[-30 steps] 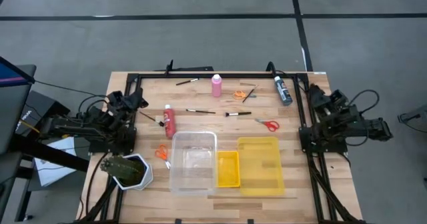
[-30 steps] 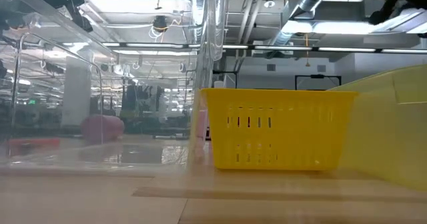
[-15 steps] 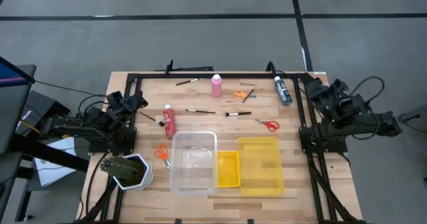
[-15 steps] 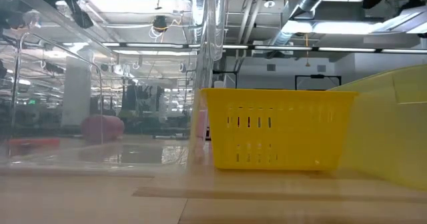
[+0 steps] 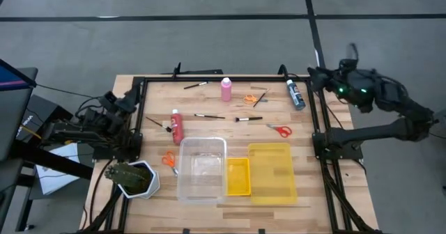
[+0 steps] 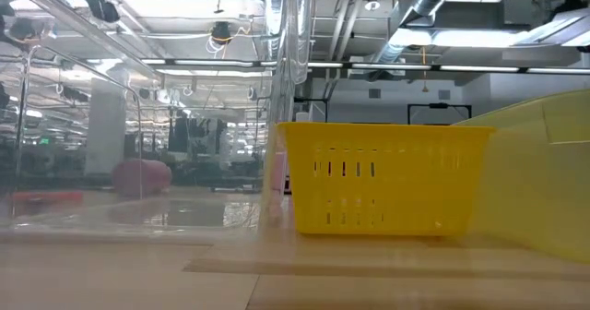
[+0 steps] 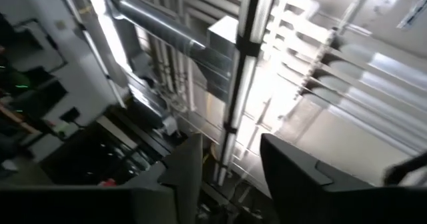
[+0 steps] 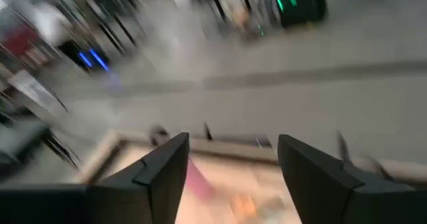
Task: Pick & Place Paint Supplies
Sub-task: Put the black paint bottle into the transparent bin
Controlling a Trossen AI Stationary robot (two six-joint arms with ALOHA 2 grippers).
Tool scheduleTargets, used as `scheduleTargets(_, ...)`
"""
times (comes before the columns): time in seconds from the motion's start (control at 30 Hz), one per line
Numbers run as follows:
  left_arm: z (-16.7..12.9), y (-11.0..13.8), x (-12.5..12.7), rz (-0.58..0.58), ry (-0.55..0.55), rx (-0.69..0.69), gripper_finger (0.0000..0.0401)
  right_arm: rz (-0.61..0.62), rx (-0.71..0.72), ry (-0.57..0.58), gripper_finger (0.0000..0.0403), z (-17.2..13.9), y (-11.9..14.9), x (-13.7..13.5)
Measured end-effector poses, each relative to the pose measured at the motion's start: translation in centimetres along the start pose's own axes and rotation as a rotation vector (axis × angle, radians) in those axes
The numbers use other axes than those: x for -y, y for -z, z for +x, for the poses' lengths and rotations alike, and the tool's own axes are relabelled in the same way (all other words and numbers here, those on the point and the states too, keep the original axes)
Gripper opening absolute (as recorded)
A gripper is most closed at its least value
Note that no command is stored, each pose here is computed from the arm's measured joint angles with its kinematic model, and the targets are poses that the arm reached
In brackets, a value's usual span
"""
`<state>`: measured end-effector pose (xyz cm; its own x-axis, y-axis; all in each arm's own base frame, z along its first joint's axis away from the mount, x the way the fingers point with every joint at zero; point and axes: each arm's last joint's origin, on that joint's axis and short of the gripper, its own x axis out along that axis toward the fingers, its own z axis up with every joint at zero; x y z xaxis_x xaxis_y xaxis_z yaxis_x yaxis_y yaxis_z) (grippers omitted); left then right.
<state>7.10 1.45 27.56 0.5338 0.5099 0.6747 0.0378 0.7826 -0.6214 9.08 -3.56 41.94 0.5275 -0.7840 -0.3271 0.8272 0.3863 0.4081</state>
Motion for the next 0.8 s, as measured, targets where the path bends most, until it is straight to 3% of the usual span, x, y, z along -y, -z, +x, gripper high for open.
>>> scheduleTargets(0.2, 0.0, 0.0, -0.2, 0.004, -0.056, 0.020, 0.0218, -0.109, -0.301, 0.216, 0.0235, 2.8, -0.4, -0.2)
scheduleTargets(0.4, 0.2, 0.4, -0.4, 0.015, -0.099, 0.014, 0.0266, -0.171, -0.592, 0.288, 0.0235, 8.5, 0.1, 0.8)
scheduleTargets(0.6, 0.4, 1.3, -0.6, 0.022, -0.127, -0.018, 0.0285, -0.182, -0.817, 0.350, 0.0235, 14.0, 1.4, 3.7)
scheduleTargets(0.8, 0.7, 2.3, -0.9, 0.012, -0.146, -0.056, 0.0287, -0.160, -0.933, 0.447, 0.0235, 16.5, 3.4, 7.4)
